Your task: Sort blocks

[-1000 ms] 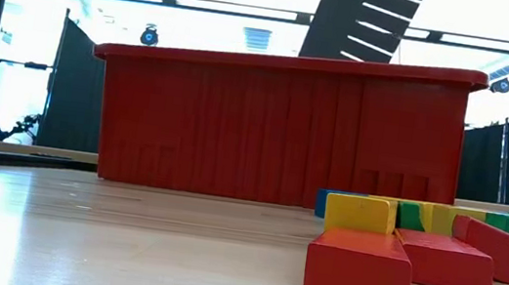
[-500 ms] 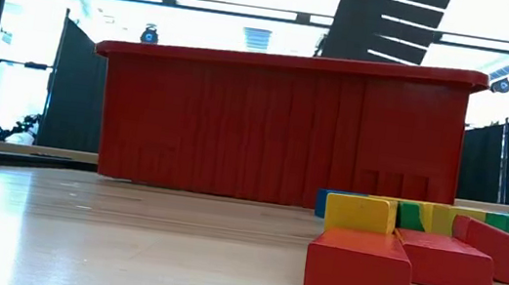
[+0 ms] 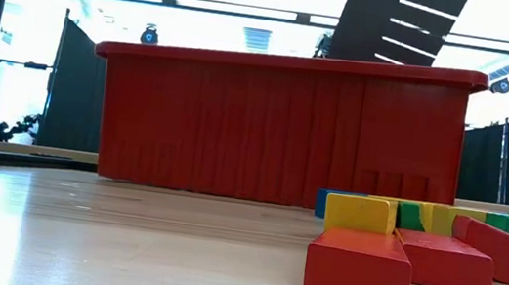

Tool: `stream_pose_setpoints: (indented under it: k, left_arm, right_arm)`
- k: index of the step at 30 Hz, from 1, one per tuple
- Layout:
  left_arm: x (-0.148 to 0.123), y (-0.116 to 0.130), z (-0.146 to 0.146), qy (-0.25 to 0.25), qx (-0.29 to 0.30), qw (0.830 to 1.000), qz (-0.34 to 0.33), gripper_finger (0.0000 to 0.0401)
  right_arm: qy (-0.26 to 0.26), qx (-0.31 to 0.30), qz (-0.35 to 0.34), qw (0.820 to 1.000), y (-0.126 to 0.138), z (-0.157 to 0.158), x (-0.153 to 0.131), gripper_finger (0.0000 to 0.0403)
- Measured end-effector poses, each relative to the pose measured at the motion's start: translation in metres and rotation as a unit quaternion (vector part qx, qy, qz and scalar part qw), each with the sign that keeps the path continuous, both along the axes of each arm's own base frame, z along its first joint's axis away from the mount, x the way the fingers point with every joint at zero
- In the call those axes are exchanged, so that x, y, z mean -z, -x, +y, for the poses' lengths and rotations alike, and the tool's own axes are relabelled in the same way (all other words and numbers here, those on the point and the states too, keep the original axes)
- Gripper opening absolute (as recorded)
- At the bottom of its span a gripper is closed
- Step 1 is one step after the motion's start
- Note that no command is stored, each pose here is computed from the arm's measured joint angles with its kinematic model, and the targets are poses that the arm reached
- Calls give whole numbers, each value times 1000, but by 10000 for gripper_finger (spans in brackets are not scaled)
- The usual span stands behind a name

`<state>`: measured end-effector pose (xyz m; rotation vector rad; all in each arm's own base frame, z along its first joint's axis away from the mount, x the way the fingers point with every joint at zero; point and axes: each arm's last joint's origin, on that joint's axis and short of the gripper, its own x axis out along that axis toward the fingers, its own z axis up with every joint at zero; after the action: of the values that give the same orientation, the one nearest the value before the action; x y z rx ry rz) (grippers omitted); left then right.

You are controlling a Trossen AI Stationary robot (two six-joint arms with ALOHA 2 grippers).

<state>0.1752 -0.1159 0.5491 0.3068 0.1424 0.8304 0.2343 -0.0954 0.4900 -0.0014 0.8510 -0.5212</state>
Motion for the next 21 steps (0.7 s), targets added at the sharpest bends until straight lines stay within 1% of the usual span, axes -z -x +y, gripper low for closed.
stream_pose_setpoints:
  k: [2,5,13,16,21]
  left_arm:
    - [0,0,0,0,0,1000,0,276]
    - [0,0,0,1,1,1000,0,276]
    - [1,0,0,0,3,1000,2,276]
    - [1,0,0,0,3,1000,3,276]
    - [1,0,0,-1,3,1000,4,276]
  right_arm:
    - [-16,-3,9,1000,2,1,1,0]
    - [-26,-5,-9,1000,2,3,-3,0]
    - [-17,-11,-54,998,16,10,-24,4]
    - [-15,-15,-72,997,20,12,-29,23]
    - [-20,-9,-81,996,23,13,-31,70]
